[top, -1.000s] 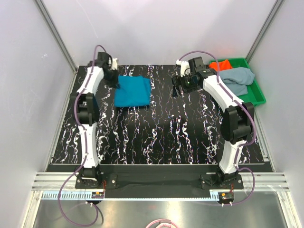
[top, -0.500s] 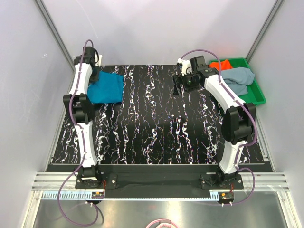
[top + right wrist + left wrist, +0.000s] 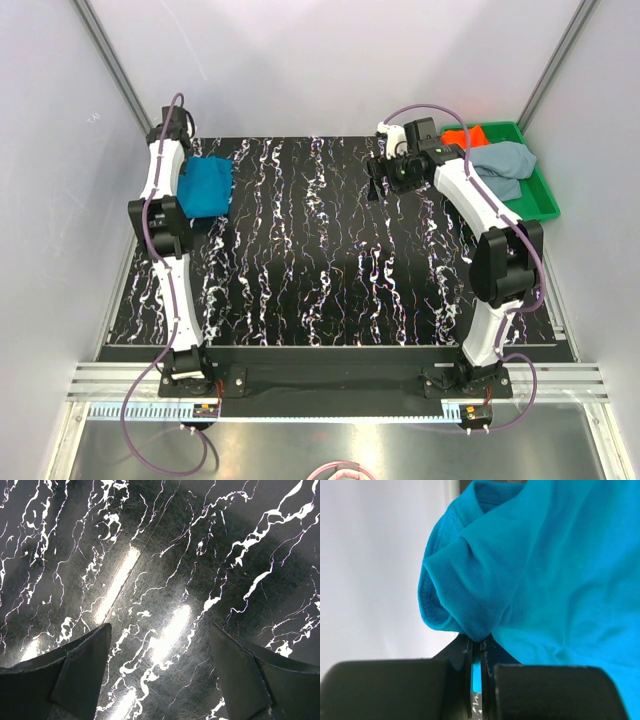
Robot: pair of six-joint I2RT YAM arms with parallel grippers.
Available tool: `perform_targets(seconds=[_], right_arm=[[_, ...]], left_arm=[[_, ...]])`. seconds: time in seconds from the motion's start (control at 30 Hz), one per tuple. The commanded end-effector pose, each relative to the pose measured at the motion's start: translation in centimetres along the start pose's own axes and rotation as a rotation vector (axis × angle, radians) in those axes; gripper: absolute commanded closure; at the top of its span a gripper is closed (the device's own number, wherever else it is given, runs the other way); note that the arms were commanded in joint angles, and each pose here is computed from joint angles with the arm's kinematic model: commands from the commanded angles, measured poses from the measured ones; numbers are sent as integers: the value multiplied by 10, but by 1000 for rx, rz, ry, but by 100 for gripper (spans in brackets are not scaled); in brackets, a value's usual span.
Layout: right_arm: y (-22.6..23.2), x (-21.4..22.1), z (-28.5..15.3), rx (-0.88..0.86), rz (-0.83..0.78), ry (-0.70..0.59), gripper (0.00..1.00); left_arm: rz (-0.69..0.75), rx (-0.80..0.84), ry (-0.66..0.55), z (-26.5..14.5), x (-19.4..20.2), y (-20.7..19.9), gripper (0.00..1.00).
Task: Fold and stack the t-shirts
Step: Neatly place the folded tshirt to the corner
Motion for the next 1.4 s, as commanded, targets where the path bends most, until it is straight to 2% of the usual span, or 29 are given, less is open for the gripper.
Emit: perform_targets(seconds=[0.0,0.23,0.5,0.57,0.63,0.67,0.77,0.87,0.97,1.03,1.07,1.13,1.17,1.23,1.27,1.3,1.37], right_arm=[[1,-13,-24,31,-38,-83,13],[2,-11,-26,30,-34,-84,13],[2,-10,-27,26,-30,-83,13],[2,-10,-27,26,-30,-83,13],[2,-8,-27,27,-30,-80,13],[2,-7,-27,27,-28,-79,13],[3,-6,-26,24,-26,-78,13],[3,-6,-26,20,-25,-77,13],[4,-7,-28,22,-27,-81,13],[4,-11,-33,38,-29,-102,13],[3,-15,-36,52,-29,-117,12],[2,-22,-47,103,-26,-151,9],[-1,-31,-55,151,-10,-180,8],[-6,-40,-69,219,11,-228,1],[-11,-48,-78,275,22,-271,0],[-12,-52,-83,303,23,-291,0],[-19,-58,-93,431,57,-342,0]], left_arm=[[-30,-156,-67,3,-13,31,100],[-40,-254,-70,18,-10,57,99],[-4,-359,-134,29,-23,66,99],[2,-358,-134,32,-23,62,95],[15,-347,-128,35,-22,57,84],[19,-346,-126,35,-22,54,63],[11,-362,-126,35,-23,47,20],[-61,-349,-155,22,-27,51,7],[-123,-332,-220,-11,-39,55,5],[-123,-260,-247,-30,-41,43,3],[-143,-215,-324,-66,-47,50,1],[-174,-104,-372,-88,-41,26,1],[-194,13,-473,-128,-43,29,1],[-285,200,-523,-159,-40,14,1],[-316,363,-588,-189,-40,12,1],[-428,479,-572,-202,-37,5,1],[-514,653,-619,-236,-34,3,1]])
Point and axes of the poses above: each gripper's point midway between its finger pads, its own z axis out along the fingers, its own y axis along the line the jaws close on, x = y × z, the point moved 10 cm from there along -z, back along the fingers, and after that the axes turned 4 degrees about -z, right-handed, at the moved point
